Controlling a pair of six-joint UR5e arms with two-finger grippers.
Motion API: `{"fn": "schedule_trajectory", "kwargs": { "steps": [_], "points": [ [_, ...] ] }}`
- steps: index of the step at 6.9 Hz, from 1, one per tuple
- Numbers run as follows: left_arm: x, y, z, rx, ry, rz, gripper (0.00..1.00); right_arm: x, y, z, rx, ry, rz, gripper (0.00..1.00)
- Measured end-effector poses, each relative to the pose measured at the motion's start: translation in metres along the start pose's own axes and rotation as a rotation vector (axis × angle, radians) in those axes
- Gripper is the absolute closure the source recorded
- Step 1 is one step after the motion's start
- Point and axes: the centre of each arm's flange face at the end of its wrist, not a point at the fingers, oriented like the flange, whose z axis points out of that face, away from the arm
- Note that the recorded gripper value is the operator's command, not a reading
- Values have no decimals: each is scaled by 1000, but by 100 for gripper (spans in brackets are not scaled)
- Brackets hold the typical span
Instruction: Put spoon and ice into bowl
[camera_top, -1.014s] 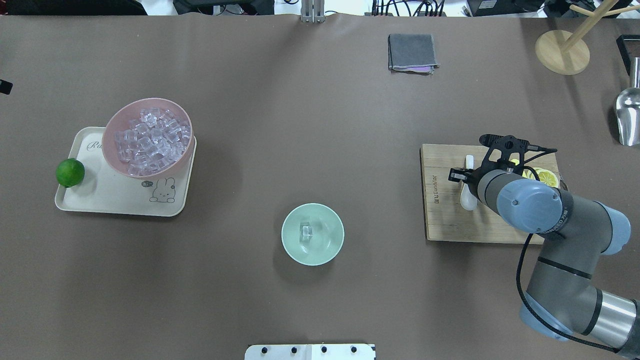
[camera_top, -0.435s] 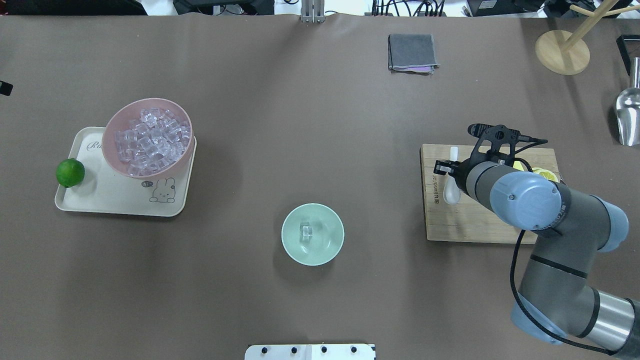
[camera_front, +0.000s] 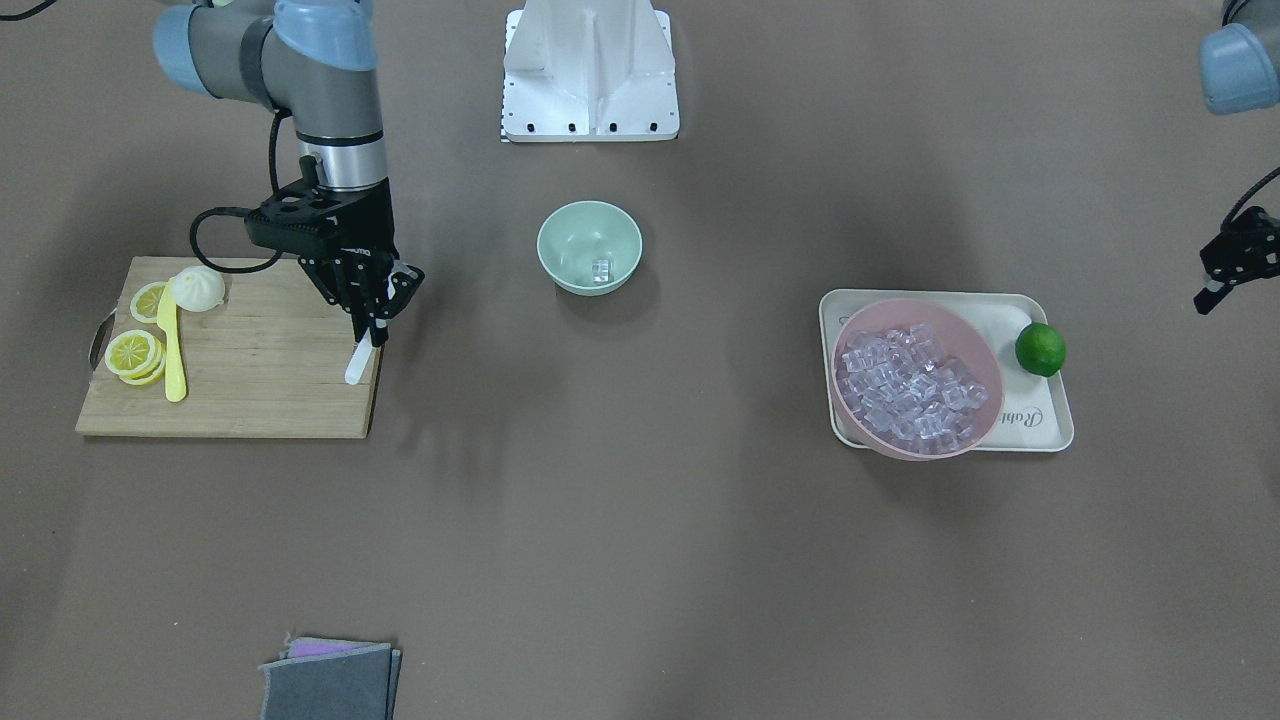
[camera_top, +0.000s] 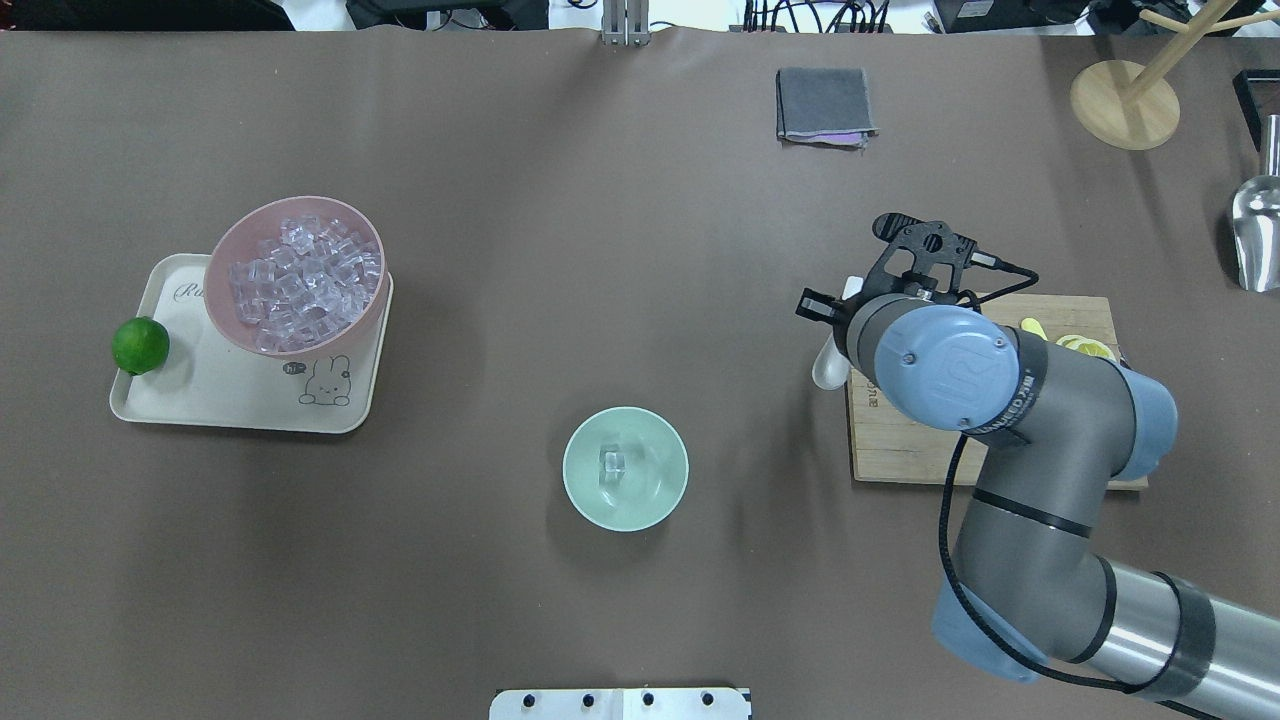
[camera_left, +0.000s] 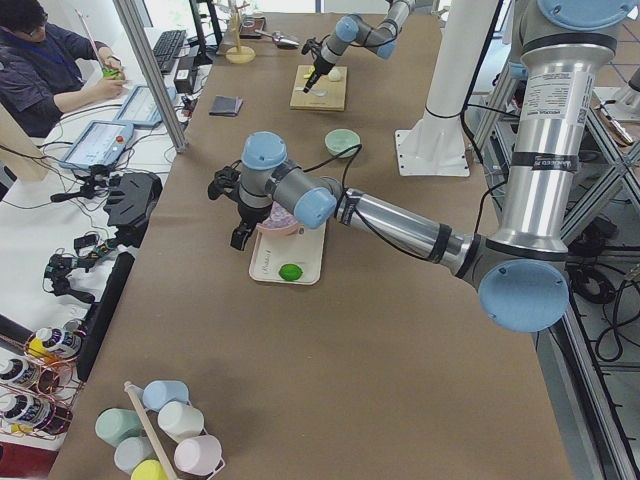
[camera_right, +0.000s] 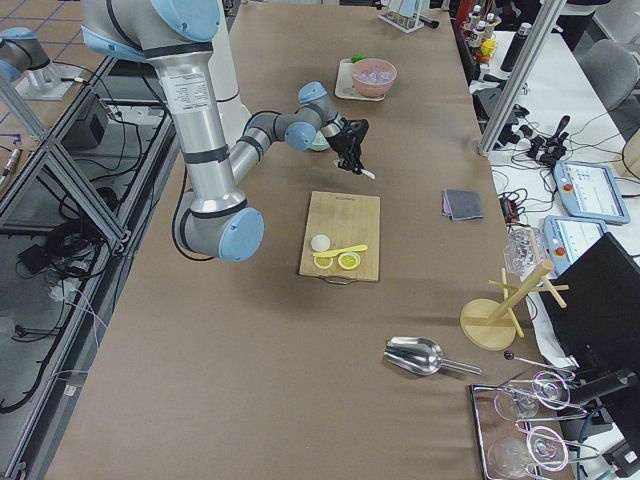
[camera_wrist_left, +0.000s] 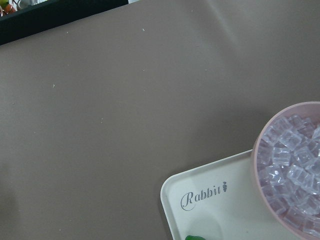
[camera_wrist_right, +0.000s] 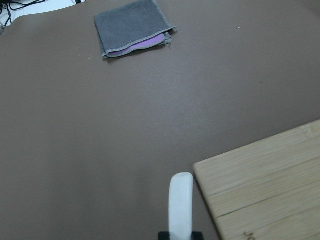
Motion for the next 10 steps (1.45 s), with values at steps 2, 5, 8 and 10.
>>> {"fn": "schedule_trajectory", "kwargs": {
  "steps": [2, 5, 8, 10],
  "points": [
    [-57, 8, 7, -37, -38, 50, 1, -59, 40, -32, 7, 5, 98, 100],
    [-117, 26, 13, -74, -62, 114, 1, -109, 124, -52, 45, -22, 102, 100],
    [-123, 29, 13, -78, -63, 110, 1, -118, 171, -48, 78, -29, 49, 8],
    [-122, 28, 12, -76, -63, 108, 1, -117, 182, -50, 102, -35, 26, 0]
  ]
}}
